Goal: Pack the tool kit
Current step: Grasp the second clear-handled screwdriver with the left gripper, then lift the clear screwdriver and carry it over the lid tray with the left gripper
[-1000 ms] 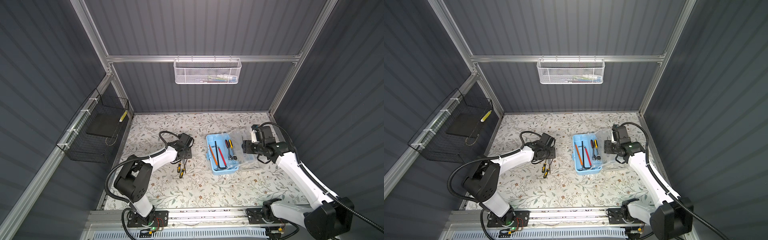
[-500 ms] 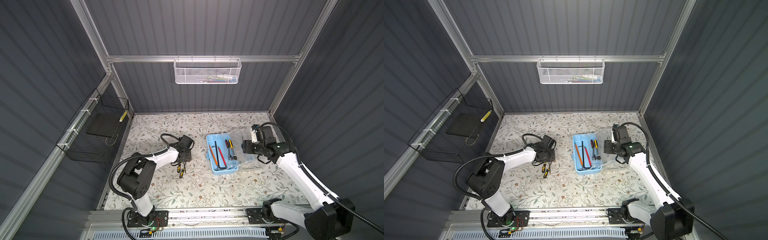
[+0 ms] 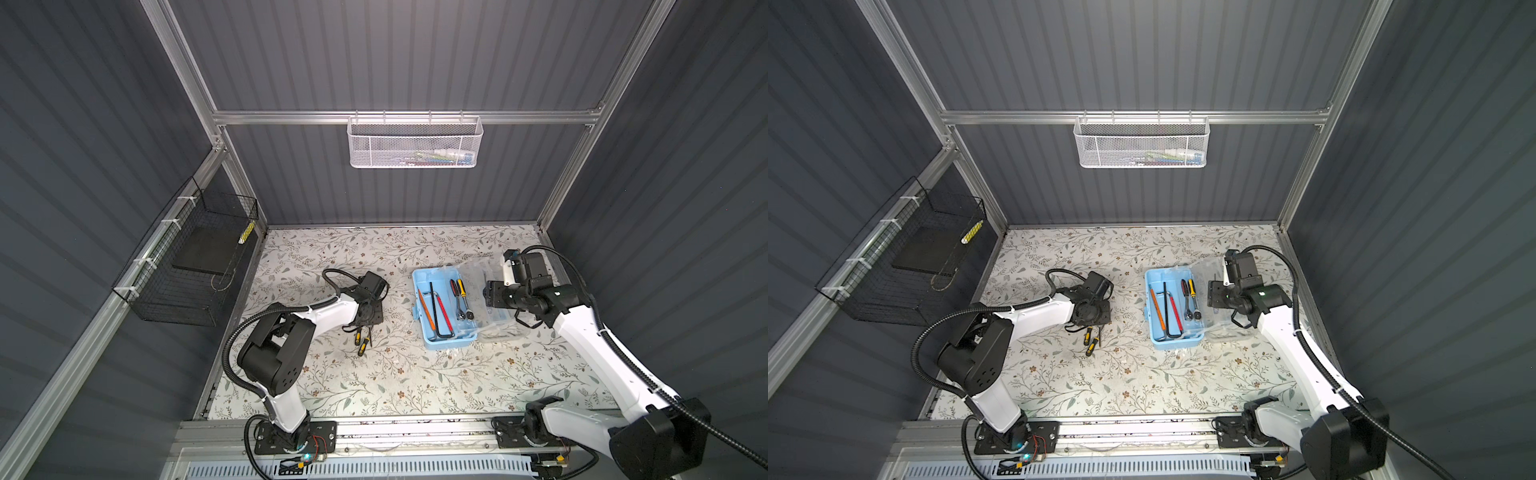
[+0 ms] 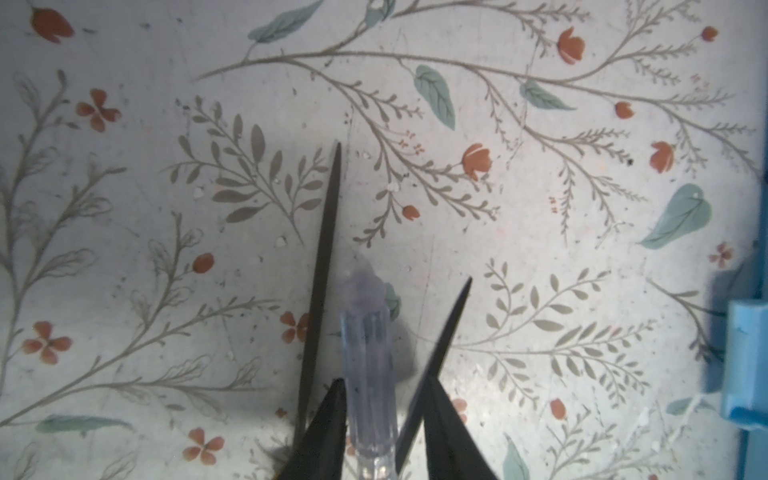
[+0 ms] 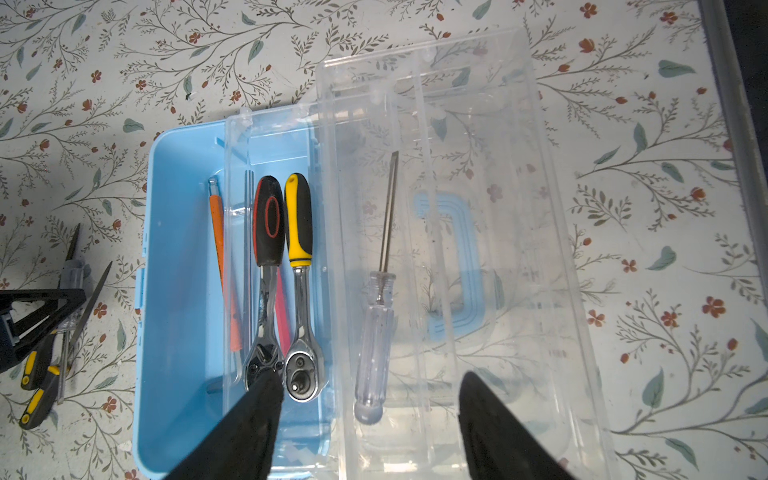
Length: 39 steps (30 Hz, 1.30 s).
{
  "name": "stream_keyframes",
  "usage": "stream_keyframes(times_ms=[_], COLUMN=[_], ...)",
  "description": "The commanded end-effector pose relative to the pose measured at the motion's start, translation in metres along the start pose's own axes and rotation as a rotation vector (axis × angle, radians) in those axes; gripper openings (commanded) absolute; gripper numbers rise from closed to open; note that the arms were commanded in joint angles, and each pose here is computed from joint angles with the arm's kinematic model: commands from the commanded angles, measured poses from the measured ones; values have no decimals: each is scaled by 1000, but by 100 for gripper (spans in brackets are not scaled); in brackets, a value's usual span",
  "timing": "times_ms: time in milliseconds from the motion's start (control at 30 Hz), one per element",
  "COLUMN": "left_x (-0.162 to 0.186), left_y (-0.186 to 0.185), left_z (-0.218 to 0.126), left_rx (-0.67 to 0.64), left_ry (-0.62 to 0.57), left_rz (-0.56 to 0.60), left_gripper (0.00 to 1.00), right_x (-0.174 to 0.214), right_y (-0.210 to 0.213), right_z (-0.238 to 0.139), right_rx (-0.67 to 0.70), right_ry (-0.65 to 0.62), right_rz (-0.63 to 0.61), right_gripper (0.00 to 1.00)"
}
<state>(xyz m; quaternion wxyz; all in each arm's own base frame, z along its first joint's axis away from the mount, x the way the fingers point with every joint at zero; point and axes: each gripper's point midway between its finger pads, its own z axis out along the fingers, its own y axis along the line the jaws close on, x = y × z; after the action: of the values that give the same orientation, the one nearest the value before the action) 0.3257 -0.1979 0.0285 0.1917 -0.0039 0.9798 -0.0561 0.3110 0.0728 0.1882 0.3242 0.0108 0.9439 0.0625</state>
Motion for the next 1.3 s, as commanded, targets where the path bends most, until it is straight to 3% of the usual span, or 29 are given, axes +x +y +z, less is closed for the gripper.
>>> stream_keyframes(times_ms=[0, 267, 533, 767, 1067, 1267], left_x=[16, 17, 12, -5, -38, -78], left_y=[2, 2, -1, -14, -50, -120], left_z=[11, 9, 3, -18, -61, -105], left_rx=[-5, 3, 20, 81, 280, 520], left_ry=[55, 50, 30, -29, -144, -249], left_rz=[29, 28, 26, 11, -56, -62], left_gripper=[33, 30, 11, 3, 0, 0], right_x=[0, 0, -2, -5, -8, -12], right_y=[1, 1, 1, 4, 7, 2], right_z=[-5, -4, -6, -7, -9, -10], right_rx=[-9, -5, -7, -18, -27, -17], right_ry=[-5, -5, -9, -20, -37, -68], right_rz=[5, 8, 12, 17, 21, 36], right_gripper=[69, 70, 69, 68, 69, 71])
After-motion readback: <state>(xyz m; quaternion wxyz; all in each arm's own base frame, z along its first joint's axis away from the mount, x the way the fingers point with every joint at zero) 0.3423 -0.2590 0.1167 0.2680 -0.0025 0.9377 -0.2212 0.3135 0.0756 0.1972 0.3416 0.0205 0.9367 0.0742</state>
